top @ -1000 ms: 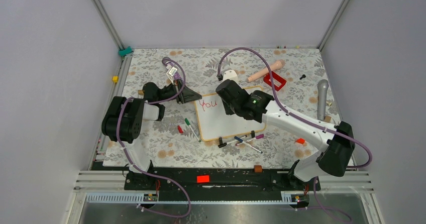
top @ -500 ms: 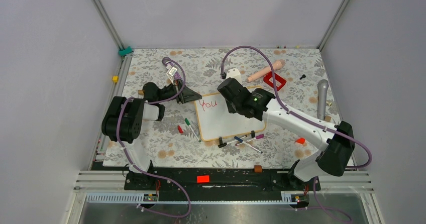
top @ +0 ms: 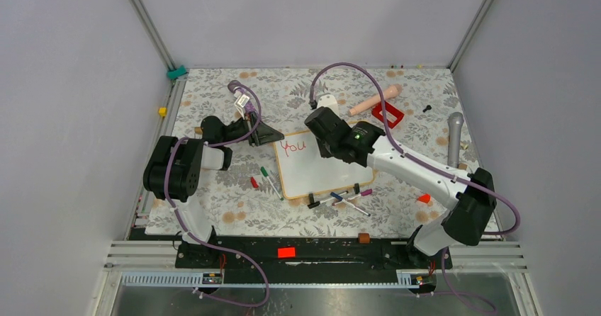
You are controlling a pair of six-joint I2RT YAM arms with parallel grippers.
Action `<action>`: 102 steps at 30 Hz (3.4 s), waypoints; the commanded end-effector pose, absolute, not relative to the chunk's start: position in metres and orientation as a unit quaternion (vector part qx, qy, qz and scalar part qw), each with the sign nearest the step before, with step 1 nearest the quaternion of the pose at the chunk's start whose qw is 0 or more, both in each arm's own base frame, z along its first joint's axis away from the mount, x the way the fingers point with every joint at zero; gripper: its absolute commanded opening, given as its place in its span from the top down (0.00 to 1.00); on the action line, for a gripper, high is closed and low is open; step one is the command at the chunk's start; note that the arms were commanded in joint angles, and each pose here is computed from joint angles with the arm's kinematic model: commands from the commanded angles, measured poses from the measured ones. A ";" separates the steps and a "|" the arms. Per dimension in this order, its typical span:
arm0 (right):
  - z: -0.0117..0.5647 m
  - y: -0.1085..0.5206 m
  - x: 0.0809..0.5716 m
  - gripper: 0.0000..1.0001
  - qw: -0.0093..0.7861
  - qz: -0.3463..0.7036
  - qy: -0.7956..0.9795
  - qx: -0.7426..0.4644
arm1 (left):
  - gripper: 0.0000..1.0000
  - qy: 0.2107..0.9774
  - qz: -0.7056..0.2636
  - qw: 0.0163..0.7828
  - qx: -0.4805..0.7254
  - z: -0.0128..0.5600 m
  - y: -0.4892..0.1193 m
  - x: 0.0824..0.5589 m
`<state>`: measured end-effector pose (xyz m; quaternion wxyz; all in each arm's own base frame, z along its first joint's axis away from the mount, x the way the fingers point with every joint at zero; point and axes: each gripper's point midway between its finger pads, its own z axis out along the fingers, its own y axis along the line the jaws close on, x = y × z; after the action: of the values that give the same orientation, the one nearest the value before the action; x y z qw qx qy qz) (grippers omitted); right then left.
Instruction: Write a sentence on the whiteboard
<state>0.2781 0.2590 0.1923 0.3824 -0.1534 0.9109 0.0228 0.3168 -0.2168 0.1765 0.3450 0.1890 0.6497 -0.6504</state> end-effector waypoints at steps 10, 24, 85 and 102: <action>0.190 0.268 0.275 1.00 0.368 0.063 0.916 -0.146 | 0.98 0.629 -0.644 0.369 0.232 0.186 -0.216 0.312; 0.183 0.242 0.274 1.00 0.369 0.012 0.921 -0.125 | 0.98 0.629 -0.644 0.369 0.232 0.186 -0.217 0.313; 0.198 0.230 0.296 1.00 0.370 0.029 0.923 -0.102 | 0.98 0.629 -0.645 0.368 0.232 0.186 -0.217 0.314; 0.182 0.237 0.277 1.00 0.343 0.076 0.930 -0.103 | 0.98 0.629 -0.645 0.368 0.232 0.186 -0.217 0.314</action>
<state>0.2747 0.2380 0.1838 0.3398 -0.1196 0.9306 0.0653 0.3168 -0.2168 0.1762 0.3445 0.1883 0.6502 -0.6505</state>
